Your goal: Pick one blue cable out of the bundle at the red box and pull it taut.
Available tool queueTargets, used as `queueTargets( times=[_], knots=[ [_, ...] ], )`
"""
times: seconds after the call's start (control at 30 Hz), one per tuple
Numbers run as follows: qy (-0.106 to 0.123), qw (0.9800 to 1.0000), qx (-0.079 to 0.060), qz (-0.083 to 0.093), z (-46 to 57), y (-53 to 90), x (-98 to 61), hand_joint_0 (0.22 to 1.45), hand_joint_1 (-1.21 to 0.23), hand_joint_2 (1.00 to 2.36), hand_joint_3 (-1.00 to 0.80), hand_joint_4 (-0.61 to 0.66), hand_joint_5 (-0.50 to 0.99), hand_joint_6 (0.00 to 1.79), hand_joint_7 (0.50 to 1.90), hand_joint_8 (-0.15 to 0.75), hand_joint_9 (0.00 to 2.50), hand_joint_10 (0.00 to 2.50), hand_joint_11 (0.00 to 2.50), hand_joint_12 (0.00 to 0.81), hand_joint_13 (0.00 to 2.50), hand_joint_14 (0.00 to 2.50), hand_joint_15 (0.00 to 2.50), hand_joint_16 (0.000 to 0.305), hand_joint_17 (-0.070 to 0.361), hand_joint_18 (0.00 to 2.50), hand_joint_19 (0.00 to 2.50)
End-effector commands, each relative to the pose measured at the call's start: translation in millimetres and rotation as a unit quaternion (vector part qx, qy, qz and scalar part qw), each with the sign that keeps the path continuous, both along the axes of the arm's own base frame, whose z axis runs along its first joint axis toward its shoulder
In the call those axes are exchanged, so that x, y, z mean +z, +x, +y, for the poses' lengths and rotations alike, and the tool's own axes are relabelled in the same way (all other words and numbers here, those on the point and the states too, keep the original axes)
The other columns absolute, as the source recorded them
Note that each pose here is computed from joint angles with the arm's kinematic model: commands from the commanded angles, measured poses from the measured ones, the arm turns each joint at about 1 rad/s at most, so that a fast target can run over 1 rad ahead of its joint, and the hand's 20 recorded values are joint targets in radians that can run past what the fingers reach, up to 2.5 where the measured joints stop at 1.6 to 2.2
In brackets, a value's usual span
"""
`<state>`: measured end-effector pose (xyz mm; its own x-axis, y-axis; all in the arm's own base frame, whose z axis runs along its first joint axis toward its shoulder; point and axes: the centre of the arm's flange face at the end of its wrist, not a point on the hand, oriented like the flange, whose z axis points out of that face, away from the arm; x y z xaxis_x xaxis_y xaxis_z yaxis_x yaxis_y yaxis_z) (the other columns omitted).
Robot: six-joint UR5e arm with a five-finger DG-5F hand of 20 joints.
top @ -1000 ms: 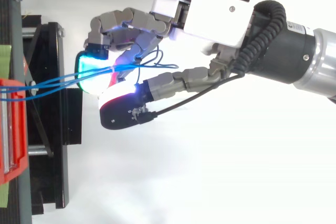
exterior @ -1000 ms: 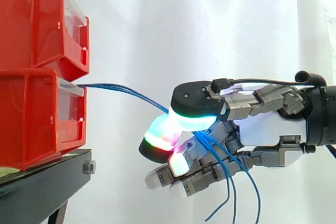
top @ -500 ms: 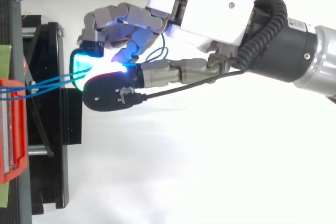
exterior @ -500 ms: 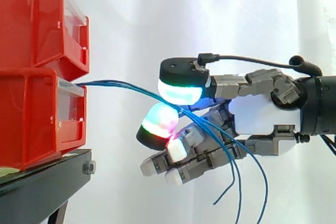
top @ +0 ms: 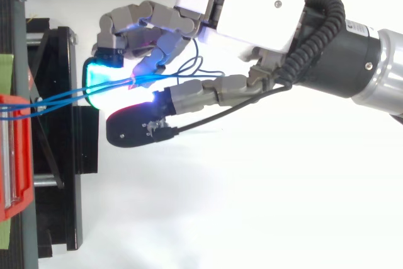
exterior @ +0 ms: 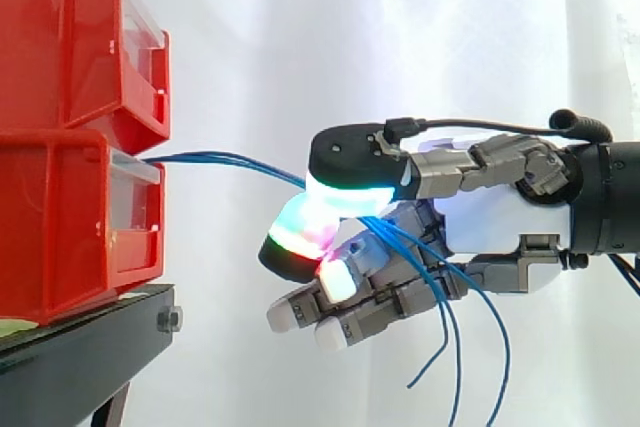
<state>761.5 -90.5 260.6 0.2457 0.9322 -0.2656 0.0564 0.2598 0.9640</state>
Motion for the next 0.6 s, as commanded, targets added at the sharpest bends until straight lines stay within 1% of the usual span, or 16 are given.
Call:
queueTargets(
  times=[0.0,0.03,0.07,0.1,0.13,0.17,0.2,0.23,0.27,0.3,0.33,0.37,0.4,0.47,0.57],
  knots=[
    [0.000,1.0000,0.000,0.001,0.0,0.0,0.2,0.59,-0.86,1.01,-0.28,0.17,-0.05,0.72,1.10,0.311,0.98,0.01,0.49,0.332,0.46,0.01,0.15,0.046,0.105,0.52,0.23],
    [0.001,1.0000,0.000,0.001,0.0,-0.2,0.0,0.59,-0.86,1.01,-0.30,0.18,-0.06,0.73,1.09,0.307,0.96,0.01,0.50,0.332,0.45,0.01,0.15,0.047,0.105,0.51,0.23],
    [0.001,1.0000,0.000,0.002,-0.1,-0.3,-0.1,0.60,-0.88,1.01,-0.35,0.20,-0.07,0.74,1.09,0.311,0.95,0.01,0.50,0.333,0.44,0.01,0.15,0.047,0.106,0.50,0.24],
    [0.000,1.0000,0.000,0.005,-0.1,-1.1,-1.2,0.57,-0.90,1.00,-0.45,0.22,-0.07,0.75,1.09,0.307,0.95,0.01,0.51,0.339,0.44,0.01,0.15,0.048,0.108,0.50,0.25],
    [0.000,1.0000,0.000,0.006,-0.1,-1.1,-0.8,0.56,-0.88,1.00,-0.47,0.23,-0.07,0.75,1.07,0.304,0.95,0.01,0.51,0.342,0.43,0.01,0.16,0.049,0.109,0.50,0.26],
    [0.000,1.0000,0.000,0.009,-0.2,-1.7,-1.4,0.51,-0.80,1.00,-0.50,0.22,-0.06,0.73,1.06,0.299,0.96,0.01,0.48,0.352,0.44,0.01,0.15,0.051,0.115,0.50,0.27],
    [-0.001,0.9998,0.002,0.018,-0.1,-3.7,-3.7,0.50,-0.73,1.00,-0.50,0.20,-0.05,0.71,1.08,0.298,0.99,0.01,0.48,0.354,0.44,0.01,0.15,0.052,0.117,0.51,0.27],
    [-0.001,0.9998,0.001,0.021,-1.3,-4.2,-3.6,0.49,-0.70,1.00,-0.50,0.20,-0.05,0.69,1.10,0.295,0.99,0.01,0.47,0.354,0.44,0.01,0.15,0.052,0.117,0.51,0.27],
    [-0.002,0.9997,0.002,0.024,-0.2,-4.9,-4.8,0.51,-0.63,1.00,-0.50,0.20,-0.04,0.67,1.14,0.292,1.02,0.01,0.46,0.349,0.45,0.01,0.15,0.051,0.115,0.50,0.28],
    [-0.001,0.9996,0.001,0.028,-0.3,-5.5,-4.9,0.53,-0.57,1.00,-0.47,0.19,-0.03,0.65,1.19,0.285,1.02,0.01,0.46,0.340,0.45,0.01,0.15,0.049,0.111,0.49,0.29],
    [-0.001,0.9996,0.001,0.028,-0.3,-5.5,-4.9,0.55,-0.56,1.00,-0.45,0.19,-0.03,0.65,1.21,0.282,1.02,0.01,0.45,0.337,0.45,0.01,0.15,0.048,0.109,0.48,0.30],
    [-0.001,0.9995,0.001,0.032,-1.6,-6.6,-5.7,0.58,-0.55,1.01,-0.39,0.16,-0.03,0.64,1.25,0.289,1.03,0.01,0.46,0.330,0.46,0.01,0.15,0.047,0.105,0.48,0.30],
    [0.000,0.9995,0.001,0.033,-1.6,-6.8,-5.8,0.59,-0.58,1.01,-0.34,0.16,-0.05,0.68,1.20,0.304,1.04,0.01,0.49,0.332,0.48,0.01,0.17,0.047,0.105,0.49,0.29],
    [-0.001,0.9993,0.001,0.036,-2.7,-7.7,-6.5,0.59,-0.60,1.01,-0.30,0.17,-0.06,0.71,1.13,0.314,1.04,0.01,0.50,0.337,0.49,0.01,0.18,0.047,0.105,0.51,0.29],
    [-0.001,0.9993,0.000,0.037,-3.9,-8.3,-5.6,0.58,-0.65,1.02,-0.24,0.17,-0.07,0.73,1.15,0.321,1.02,0.02,0.53,0.340,0.50,0.01,0.18,0.047,0.106,0.52,0.28]
  ],
)
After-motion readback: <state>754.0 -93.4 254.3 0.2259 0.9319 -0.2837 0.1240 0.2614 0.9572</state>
